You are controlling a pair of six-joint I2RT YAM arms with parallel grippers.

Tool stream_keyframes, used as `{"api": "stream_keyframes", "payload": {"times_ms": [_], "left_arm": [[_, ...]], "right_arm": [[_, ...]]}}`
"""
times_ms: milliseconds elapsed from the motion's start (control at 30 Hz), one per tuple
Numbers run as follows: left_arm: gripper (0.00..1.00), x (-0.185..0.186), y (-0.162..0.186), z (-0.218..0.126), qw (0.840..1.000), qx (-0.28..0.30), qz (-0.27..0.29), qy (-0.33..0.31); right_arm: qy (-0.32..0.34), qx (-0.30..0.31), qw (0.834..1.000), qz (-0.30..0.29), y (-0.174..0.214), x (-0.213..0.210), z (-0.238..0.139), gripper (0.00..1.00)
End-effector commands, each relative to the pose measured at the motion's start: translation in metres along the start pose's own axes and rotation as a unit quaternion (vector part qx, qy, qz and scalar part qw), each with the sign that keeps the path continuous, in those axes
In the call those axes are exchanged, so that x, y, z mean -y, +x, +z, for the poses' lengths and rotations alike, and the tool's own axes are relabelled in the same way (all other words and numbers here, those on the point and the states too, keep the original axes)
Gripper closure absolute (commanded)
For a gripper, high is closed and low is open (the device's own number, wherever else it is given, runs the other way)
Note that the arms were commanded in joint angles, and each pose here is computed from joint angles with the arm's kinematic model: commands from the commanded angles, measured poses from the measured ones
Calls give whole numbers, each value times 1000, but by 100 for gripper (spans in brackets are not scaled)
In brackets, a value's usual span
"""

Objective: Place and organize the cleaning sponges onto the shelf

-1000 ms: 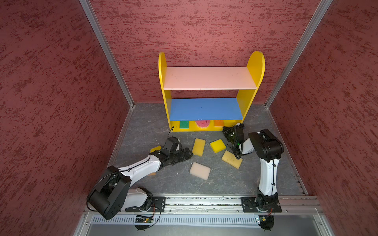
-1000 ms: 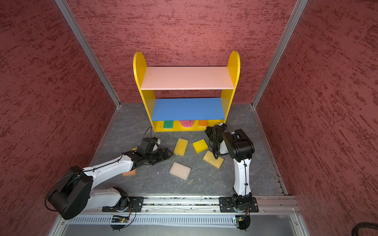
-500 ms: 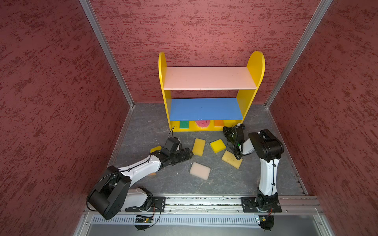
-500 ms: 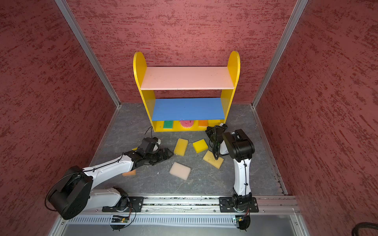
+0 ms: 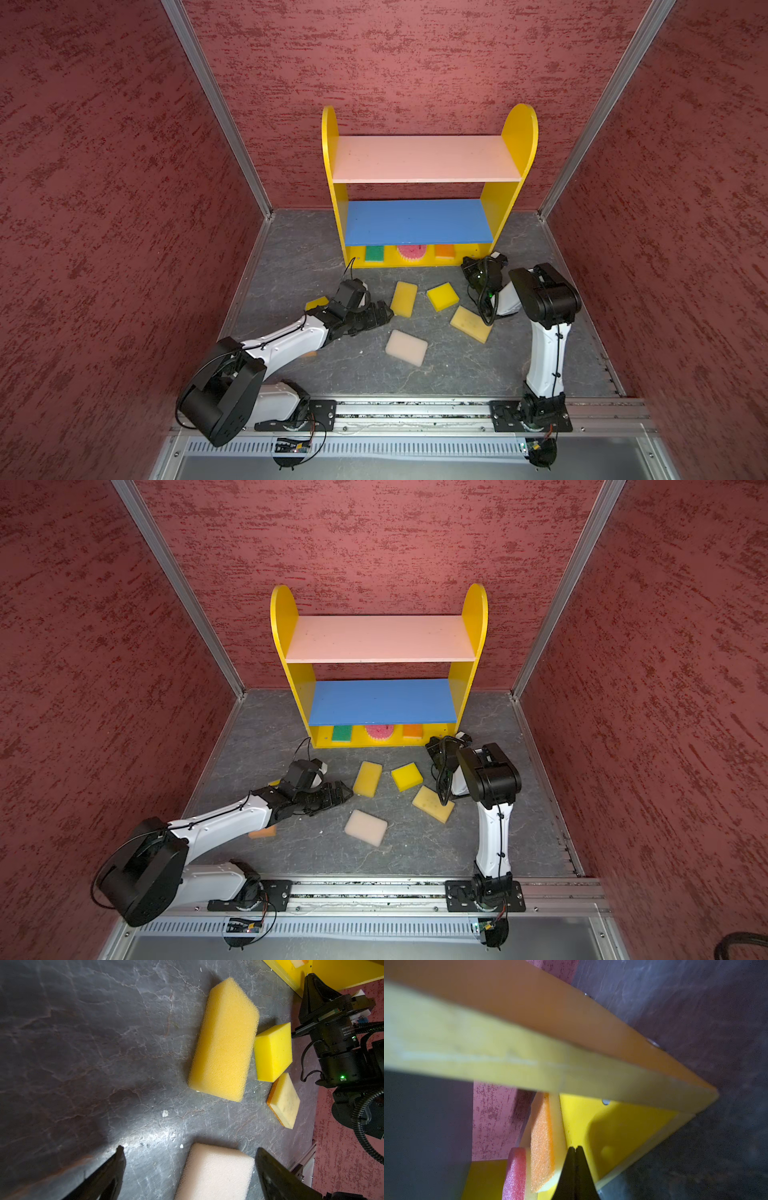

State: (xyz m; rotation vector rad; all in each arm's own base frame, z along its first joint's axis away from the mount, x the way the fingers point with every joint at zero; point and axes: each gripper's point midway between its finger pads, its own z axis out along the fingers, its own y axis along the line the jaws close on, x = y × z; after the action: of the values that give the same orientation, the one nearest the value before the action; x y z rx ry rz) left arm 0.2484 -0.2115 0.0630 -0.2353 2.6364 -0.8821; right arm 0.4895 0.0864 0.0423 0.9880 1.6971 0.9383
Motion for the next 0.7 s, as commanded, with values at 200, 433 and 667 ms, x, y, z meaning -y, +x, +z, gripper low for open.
{"api": "stream_keyframes", "payload": {"times_ms": [200,433,667], "left_arm": [[3,13,-7,2,1000,10,3,17],[3,15,-7,2,1000,11,5,18],[3,14,-6,0,1000,12,4,17]], "right_arm": [[-1,-33,998,-48,9,-11,-18,85],[-31,-58,994,-86,22,-41,-14,78],[-34,-65,993,-93,26,-46,-2,63]]}}
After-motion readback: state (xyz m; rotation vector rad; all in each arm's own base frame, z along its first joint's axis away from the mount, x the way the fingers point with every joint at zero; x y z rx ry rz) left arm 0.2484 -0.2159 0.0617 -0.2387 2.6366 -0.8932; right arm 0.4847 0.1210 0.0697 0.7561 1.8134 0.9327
